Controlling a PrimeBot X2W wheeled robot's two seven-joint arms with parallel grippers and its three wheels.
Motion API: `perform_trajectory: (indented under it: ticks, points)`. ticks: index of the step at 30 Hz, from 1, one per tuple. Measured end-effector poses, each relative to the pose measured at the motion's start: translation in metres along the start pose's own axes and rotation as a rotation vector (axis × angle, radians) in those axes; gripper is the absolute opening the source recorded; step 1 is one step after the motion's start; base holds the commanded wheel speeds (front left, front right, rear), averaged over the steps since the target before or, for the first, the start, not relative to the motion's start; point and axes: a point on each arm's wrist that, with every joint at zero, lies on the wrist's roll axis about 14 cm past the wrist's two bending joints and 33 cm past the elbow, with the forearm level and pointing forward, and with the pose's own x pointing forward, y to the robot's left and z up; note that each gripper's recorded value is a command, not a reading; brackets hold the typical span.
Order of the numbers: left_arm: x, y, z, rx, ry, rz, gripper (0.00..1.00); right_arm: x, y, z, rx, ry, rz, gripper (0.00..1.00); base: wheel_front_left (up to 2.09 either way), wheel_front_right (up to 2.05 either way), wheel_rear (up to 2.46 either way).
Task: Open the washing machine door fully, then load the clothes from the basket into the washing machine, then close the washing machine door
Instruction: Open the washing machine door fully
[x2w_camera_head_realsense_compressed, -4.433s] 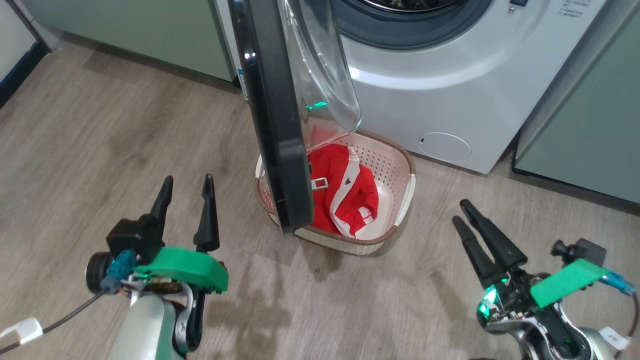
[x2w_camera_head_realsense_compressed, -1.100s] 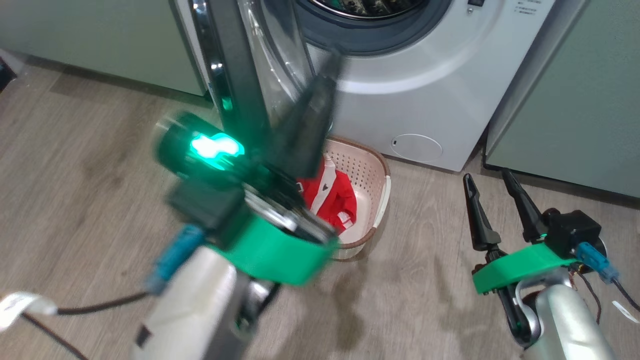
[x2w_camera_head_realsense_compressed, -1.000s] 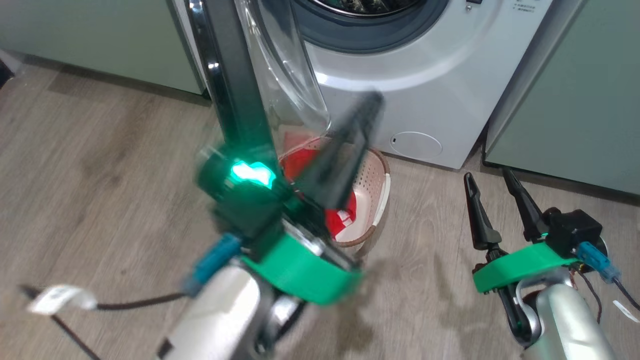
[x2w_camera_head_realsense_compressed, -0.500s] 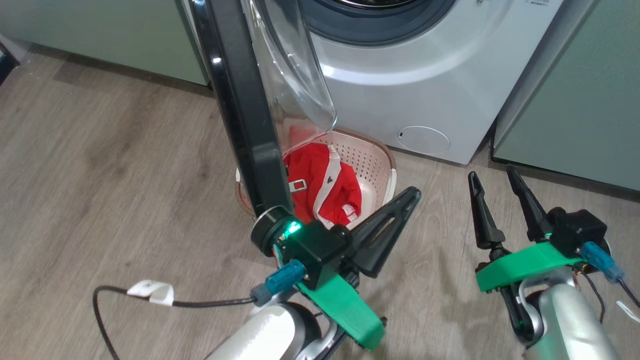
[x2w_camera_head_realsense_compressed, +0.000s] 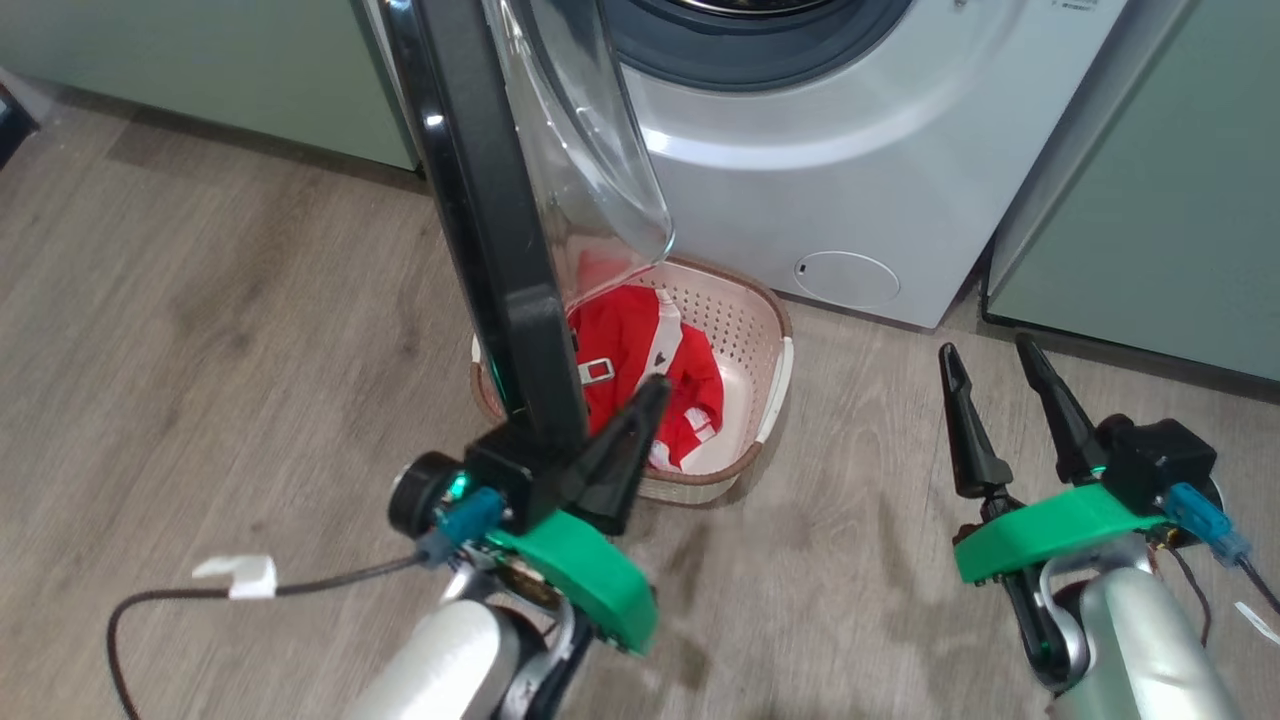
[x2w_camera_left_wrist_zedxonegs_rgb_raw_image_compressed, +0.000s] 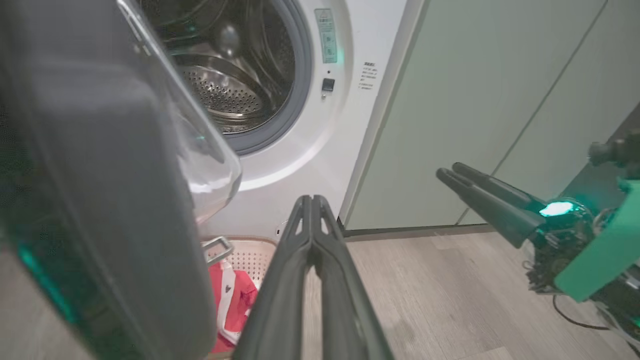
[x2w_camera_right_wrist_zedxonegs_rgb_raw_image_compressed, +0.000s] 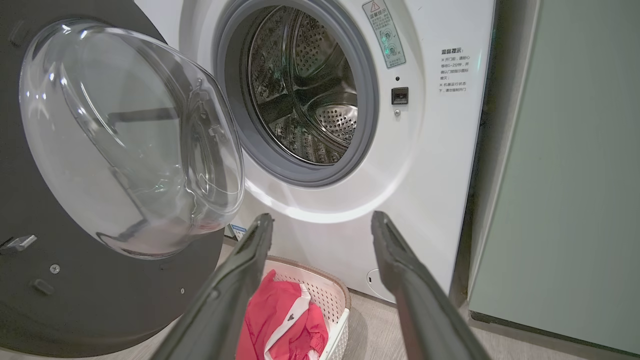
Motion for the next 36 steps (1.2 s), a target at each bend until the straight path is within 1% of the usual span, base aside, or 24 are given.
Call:
perform_trajectory:
  ticks: [4,5,6,17,21,25,36]
  points:
    - [-0.001,0.021,-0.007,0.0,0.017,0.065,0.0,0.0,-0.001,-0.002,0.008,0.004,-0.004,1.0,0.0,0.0,0.0]
    - [-0.001,0.021,-0.007,0.0,0.017,0.065,0.0,0.0,-0.001,-0.002,0.008,0.004,-0.004,1.0,0.0,0.0,0.0]
    - [-0.001,0.029,-0.009,0.0,0.025,0.091,0.0,0.0,-0.001,-0.002,0.008,0.005,-0.005,1.0,0.0,0.0,0.0]
    - [-0.004,0.042,-0.01,-0.016,0.018,0.137,0.0,0.003,-0.001,-0.007,0.015,0.015,-0.002,1.0,0.0,0.0,0.0]
    - [-0.008,0.051,-0.008,-0.021,0.009,0.17,0.0,0.006,0.004,-0.009,0.018,0.018,0.011,1.0,0.0,0.0,0.0]
    - [-0.017,0.067,-0.006,-0.028,-0.003,0.239,0.0,0.011,0.01,-0.011,0.022,0.022,0.03,1.0,0.0,0.0,0.0]
    - [-0.06,0.128,-0.003,-0.037,-0.027,0.468,0.0,0.024,0.036,-0.019,0.035,0.038,0.102,1.0,0.0,0.0,0.0]
